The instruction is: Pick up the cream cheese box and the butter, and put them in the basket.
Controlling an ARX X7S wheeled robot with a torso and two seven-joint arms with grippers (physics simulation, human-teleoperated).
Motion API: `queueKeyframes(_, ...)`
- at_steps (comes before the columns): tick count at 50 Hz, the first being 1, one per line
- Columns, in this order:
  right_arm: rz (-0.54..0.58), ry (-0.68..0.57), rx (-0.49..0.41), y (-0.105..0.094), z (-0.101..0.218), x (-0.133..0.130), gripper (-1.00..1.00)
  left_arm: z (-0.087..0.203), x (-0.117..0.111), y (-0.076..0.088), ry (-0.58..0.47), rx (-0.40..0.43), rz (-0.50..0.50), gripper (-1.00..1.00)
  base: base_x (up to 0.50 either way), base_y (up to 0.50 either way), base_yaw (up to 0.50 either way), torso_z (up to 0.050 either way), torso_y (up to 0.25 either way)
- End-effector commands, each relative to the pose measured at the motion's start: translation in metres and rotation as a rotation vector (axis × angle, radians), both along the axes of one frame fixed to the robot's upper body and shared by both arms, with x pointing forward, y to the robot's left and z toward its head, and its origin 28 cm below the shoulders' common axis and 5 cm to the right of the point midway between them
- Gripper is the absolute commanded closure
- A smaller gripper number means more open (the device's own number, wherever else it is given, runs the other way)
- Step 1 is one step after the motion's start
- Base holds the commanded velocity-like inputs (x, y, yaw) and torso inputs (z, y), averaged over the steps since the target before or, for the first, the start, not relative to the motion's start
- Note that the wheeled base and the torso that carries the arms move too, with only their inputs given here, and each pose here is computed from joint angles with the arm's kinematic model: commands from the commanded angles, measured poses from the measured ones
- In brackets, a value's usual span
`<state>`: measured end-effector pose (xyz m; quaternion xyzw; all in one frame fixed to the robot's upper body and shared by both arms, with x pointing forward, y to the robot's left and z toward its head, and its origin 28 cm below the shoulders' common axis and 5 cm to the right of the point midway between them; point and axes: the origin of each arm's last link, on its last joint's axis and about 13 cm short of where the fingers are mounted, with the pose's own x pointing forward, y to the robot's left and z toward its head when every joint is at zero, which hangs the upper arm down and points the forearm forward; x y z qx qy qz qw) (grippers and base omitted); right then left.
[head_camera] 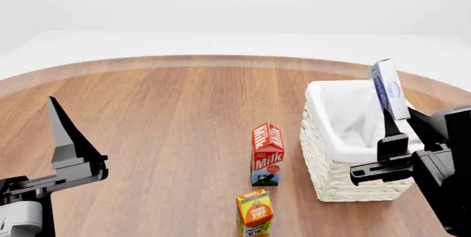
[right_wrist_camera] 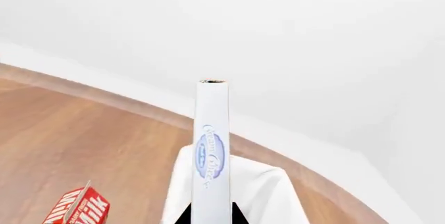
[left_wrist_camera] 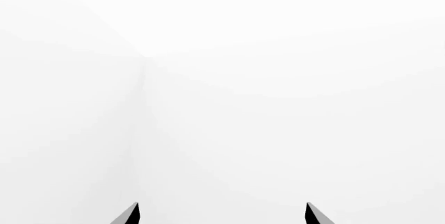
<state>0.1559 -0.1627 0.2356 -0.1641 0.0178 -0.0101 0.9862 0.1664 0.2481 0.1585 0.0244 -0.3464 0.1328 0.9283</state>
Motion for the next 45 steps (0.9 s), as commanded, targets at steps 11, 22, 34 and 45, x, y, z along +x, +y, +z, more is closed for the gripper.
queueKeyframes(11, -0.056, -0.081, 0.078, -0.029, 0.058, 0.040, 1.00, -0.001, 0.002, 0.001, -0.013, 0.017, 0.009, -1.00, 0.00, 0.00, 0.00, 0.000, 0.000)
queueKeyframes(22, -0.052, -0.030, 0.097, -0.039, 0.072, 0.063, 1.00, -0.002, 0.002, 0.000, -0.009, 0.022, 0.003, -1.00, 0.00, 0.00, 0.00, 0.000, 0.001)
queueKeyframes(34, -0.022, 0.073, 0.094, -0.043, 0.076, 0.096, 1.00, -0.002, 0.002, -0.001, -0.005, 0.022, -0.001, -1.00, 0.00, 0.00, 0.00, 0.000, 0.001)
queueKeyframes(45, 0.012, 0.261, 0.253, -0.043, 0.047, 0.125, 1.00, -0.003, 0.002, -0.002, -0.001, 0.022, -0.004, -1.00, 0.00, 0.00, 0.00, 0.000, 0.000)
